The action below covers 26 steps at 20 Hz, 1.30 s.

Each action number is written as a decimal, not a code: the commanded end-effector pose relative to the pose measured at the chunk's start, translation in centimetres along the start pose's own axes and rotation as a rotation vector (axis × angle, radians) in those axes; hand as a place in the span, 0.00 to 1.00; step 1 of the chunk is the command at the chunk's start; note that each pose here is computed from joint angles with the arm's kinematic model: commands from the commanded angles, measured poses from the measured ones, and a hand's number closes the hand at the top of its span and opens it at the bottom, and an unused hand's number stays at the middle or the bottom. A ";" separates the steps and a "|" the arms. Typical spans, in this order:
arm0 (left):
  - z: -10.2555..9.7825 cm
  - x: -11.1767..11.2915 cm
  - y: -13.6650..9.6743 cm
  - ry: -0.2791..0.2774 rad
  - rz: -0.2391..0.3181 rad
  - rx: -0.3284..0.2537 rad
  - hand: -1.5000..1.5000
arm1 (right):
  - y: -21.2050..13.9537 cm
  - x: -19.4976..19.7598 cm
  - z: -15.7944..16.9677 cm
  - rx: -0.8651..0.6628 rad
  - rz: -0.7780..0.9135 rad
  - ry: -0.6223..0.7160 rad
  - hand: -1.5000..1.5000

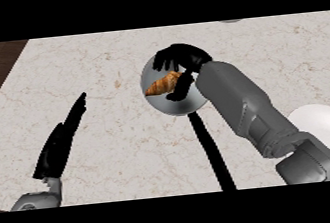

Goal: Pick the croissant from the plate and place it in the pan

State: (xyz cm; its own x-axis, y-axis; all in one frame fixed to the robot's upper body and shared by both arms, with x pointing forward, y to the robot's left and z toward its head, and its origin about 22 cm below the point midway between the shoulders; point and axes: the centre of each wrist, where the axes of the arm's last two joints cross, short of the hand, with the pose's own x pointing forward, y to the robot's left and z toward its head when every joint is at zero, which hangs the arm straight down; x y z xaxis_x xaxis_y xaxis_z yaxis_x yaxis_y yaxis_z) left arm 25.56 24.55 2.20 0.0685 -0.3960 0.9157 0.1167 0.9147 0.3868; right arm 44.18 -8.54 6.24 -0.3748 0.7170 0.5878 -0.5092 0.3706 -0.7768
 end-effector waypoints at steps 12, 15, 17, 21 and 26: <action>-0.5 -0.1 -0.9 -0.002 -0.006 -0.018 0.50 | -1.1 0.3 -0.1 -0.327 -0.543 -0.067 0.00; -0.5 -0.6 -0.2 0.019 0.006 0.015 0.50 | -1.0 0.0 0.0 -0.430 -0.647 -0.036 0.00; -0.3 -0.6 0.5 -0.002 0.021 0.029 0.50 | -2.0 0.9 -0.2 -0.483 -0.661 0.002 0.00; 0.3 -1.6 1.7 0.029 -0.001 0.058 0.50 | -4.0 -3.2 2.1 -0.540 -0.700 0.007 0.00; 0.7 -1.4 1.4 0.037 0.009 0.060 0.50 | -7.6 -6.6 5.2 -0.598 -0.675 -0.051 0.00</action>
State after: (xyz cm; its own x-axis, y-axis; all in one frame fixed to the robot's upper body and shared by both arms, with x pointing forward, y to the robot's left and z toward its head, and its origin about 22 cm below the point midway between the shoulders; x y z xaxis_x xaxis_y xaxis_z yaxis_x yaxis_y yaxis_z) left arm 25.17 26.42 1.54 0.0977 -0.3905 0.9154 0.0606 0.9204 0.3862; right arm 46.15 -15.65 8.55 -0.1520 0.2266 0.9621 -0.1836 0.9500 -0.2527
